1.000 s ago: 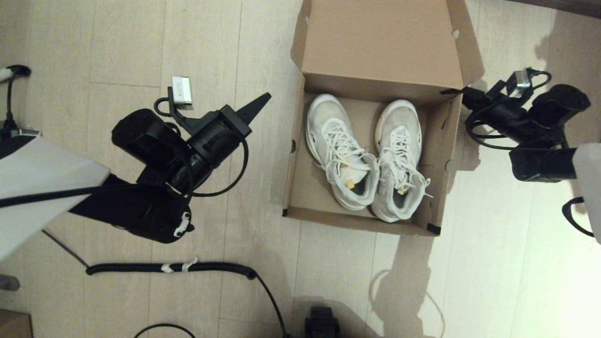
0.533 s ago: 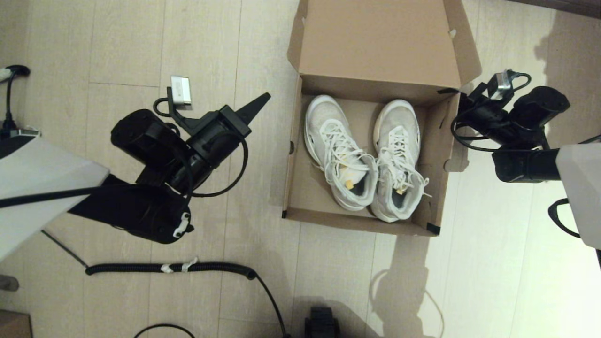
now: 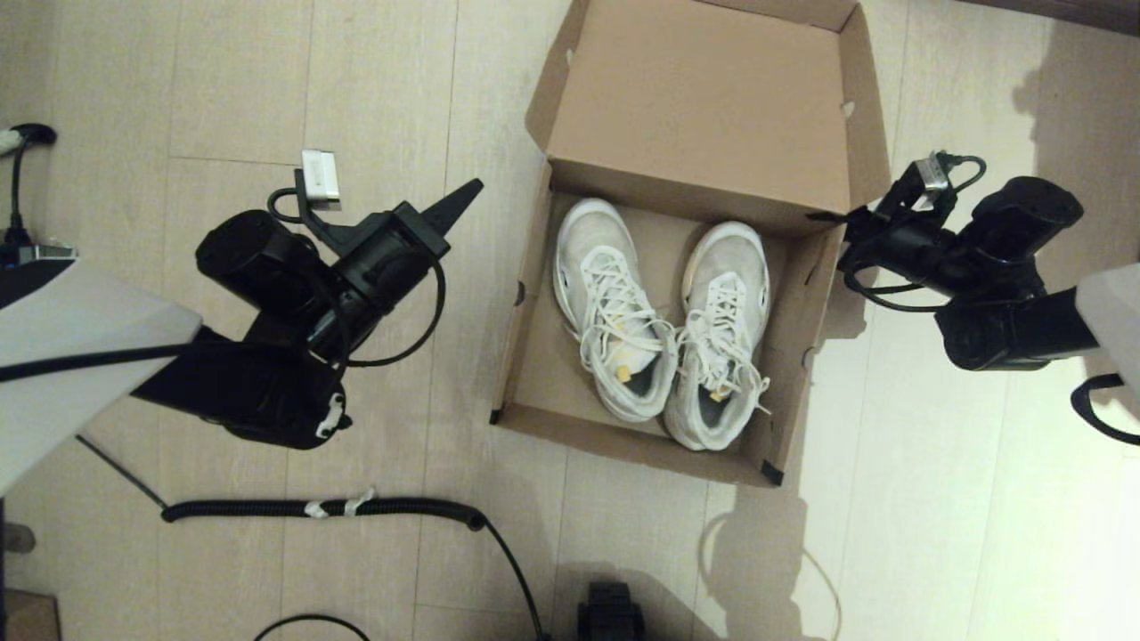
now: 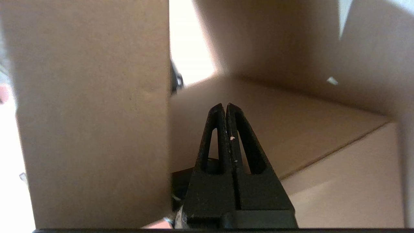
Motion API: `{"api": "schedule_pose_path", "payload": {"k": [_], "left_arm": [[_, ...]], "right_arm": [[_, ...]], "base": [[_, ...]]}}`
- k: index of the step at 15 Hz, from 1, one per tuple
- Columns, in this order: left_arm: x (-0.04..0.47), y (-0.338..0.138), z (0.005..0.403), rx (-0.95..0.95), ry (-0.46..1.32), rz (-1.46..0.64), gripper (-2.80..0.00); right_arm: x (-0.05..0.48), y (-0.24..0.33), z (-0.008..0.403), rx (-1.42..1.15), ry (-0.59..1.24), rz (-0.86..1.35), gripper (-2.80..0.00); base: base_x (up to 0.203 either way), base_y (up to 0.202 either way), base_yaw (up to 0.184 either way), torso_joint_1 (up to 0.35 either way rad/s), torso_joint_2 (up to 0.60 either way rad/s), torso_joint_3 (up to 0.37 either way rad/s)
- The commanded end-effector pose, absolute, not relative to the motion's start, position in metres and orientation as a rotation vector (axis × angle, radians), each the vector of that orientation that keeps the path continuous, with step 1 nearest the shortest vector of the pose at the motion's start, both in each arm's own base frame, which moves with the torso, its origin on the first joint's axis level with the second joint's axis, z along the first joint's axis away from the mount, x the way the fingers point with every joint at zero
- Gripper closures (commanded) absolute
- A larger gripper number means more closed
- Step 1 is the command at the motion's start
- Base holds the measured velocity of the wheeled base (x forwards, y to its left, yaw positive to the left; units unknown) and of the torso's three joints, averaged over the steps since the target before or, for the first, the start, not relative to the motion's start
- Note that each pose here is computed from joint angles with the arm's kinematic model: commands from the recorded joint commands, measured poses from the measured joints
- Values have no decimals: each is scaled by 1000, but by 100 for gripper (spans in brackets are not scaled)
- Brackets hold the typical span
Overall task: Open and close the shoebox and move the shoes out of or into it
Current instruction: Close the shoe box
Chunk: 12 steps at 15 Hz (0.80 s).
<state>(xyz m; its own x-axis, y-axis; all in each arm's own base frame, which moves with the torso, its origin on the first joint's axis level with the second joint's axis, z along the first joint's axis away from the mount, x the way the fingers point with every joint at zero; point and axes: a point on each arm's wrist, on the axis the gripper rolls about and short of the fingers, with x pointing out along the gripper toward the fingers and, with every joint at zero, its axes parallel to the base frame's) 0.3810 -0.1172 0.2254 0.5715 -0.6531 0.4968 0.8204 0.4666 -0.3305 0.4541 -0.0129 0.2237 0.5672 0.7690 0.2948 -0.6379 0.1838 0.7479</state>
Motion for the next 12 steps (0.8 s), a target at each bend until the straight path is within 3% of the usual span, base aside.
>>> {"api": "schedule_pose_path", "payload": {"k": [1,5,12], "left_arm": [[391,-105,219,-577,-323,-893,0],[412,-92,211,-541,-331,-906,0],[453,-108,189,-529,-350,-952,0]], "right_arm": [[439,2,221,959,203,1017,0],[431,8,197,918,233,984,0],[408,-34,210,919,184,887,0]], "base": [[0,0,0,0,0,0],[0,0,0,0,0,0],[0,0,0,0,0,0]]}}
